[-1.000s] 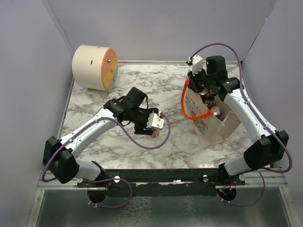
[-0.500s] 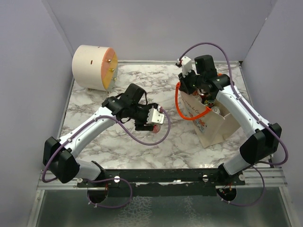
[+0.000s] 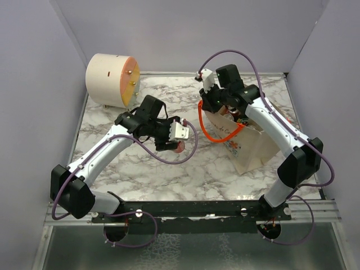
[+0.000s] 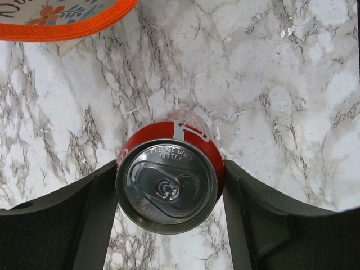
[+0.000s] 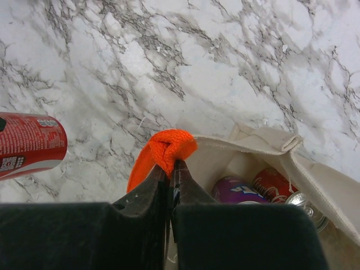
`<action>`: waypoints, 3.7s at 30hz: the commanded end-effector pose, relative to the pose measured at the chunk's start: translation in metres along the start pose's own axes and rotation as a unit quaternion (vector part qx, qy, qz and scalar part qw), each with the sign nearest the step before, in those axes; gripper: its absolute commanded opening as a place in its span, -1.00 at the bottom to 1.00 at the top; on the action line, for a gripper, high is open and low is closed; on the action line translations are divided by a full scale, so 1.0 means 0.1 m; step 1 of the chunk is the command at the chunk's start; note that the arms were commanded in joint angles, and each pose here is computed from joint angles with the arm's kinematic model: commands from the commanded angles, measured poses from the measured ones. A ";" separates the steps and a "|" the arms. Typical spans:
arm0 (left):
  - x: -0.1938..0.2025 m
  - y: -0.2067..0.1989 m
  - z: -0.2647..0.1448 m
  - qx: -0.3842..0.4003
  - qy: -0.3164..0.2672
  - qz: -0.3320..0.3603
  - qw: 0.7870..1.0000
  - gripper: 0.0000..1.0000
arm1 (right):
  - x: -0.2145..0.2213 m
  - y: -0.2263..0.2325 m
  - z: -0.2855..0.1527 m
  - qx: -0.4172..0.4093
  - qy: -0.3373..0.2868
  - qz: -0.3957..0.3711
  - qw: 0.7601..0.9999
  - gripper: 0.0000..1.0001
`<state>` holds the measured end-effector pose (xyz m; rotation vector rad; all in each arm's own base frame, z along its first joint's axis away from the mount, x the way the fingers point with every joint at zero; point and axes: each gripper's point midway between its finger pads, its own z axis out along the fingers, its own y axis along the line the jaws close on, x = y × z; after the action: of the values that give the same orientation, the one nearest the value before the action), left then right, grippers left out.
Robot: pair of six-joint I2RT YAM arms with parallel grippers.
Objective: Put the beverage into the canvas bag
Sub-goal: Adjust the canvas bag at the center of the board, then place the drink in the canvas bag.
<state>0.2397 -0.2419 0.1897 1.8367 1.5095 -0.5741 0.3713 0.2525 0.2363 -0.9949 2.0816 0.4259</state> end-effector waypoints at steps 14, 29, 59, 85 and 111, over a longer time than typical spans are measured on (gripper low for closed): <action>-0.54 0.32 -0.28 -0.056 -0.085 0.021 0.995 -1.00 | -0.72 0.22 -0.23 -0.023 -0.117 -0.043 0.992 -0.63; -1.15 1.03 -0.75 -0.152 -0.174 -0.060 0.971 -1.00 | -0.64 -0.06 -1.01 0.059 -0.154 -0.040 0.986 0.25; -2.84 1.19 0.51 -0.089 -0.245 -0.127 0.957 -1.00 | 0.84 -1.13 -2.52 0.302 -0.164 0.185 0.921 0.38; -2.93 0.21 1.31 0.087 -0.212 -0.124 0.965 -1.00 | 1.11 -1.08 -2.70 0.318 -0.187 0.219 0.903 0.45; -2.66 0.41 1.61 0.017 -0.166 -0.167 0.972 -1.00 | 1.45 -0.61 -2.82 0.230 0.016 0.189 0.955 0.43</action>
<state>0.2286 -0.5306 0.2597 1.4666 1.6685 -1.0548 0.2450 -0.0216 0.3313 -0.2800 2.0896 0.0856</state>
